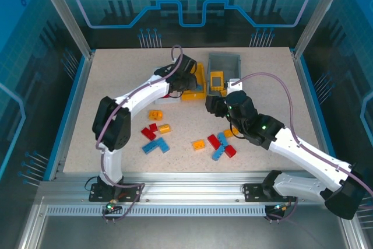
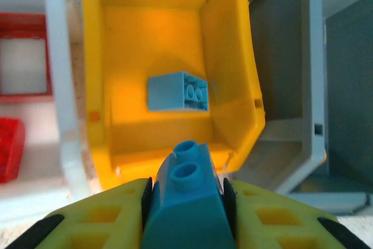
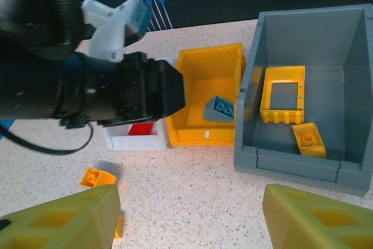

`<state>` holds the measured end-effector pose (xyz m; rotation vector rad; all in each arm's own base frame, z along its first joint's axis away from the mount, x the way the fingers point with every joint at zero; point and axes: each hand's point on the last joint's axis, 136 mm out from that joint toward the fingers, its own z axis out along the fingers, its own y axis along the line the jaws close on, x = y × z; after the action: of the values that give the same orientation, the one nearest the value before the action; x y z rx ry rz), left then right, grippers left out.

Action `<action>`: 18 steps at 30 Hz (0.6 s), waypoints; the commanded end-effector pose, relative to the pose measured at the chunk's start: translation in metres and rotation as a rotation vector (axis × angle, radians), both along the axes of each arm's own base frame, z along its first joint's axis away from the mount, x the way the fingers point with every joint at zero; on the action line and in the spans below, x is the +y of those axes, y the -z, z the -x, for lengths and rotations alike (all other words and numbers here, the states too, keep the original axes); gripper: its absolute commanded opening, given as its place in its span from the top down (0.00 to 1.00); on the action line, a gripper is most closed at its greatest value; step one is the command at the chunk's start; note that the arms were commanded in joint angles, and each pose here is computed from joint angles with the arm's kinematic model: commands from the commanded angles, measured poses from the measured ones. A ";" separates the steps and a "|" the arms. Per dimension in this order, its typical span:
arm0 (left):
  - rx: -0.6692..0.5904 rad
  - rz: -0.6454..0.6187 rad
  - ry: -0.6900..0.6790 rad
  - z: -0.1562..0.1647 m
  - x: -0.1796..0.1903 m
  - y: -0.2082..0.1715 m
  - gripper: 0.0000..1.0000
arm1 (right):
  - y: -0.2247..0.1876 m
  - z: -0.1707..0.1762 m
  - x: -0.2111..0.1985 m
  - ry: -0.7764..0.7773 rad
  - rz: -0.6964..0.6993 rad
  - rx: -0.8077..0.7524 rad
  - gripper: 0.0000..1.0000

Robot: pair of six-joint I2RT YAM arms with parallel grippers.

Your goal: Sort the legos into containers by color

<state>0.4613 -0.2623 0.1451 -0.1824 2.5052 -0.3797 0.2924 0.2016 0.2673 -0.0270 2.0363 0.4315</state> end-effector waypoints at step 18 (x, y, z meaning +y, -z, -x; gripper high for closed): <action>0.058 -0.100 -0.016 -0.024 0.005 0.012 0.63 | 0.006 -0.003 -0.007 0.024 -0.041 0.042 0.33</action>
<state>0.4795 -0.2621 0.1493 -0.1753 2.5263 -0.3055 0.2945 0.1986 0.2646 0.0114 2.0546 0.4624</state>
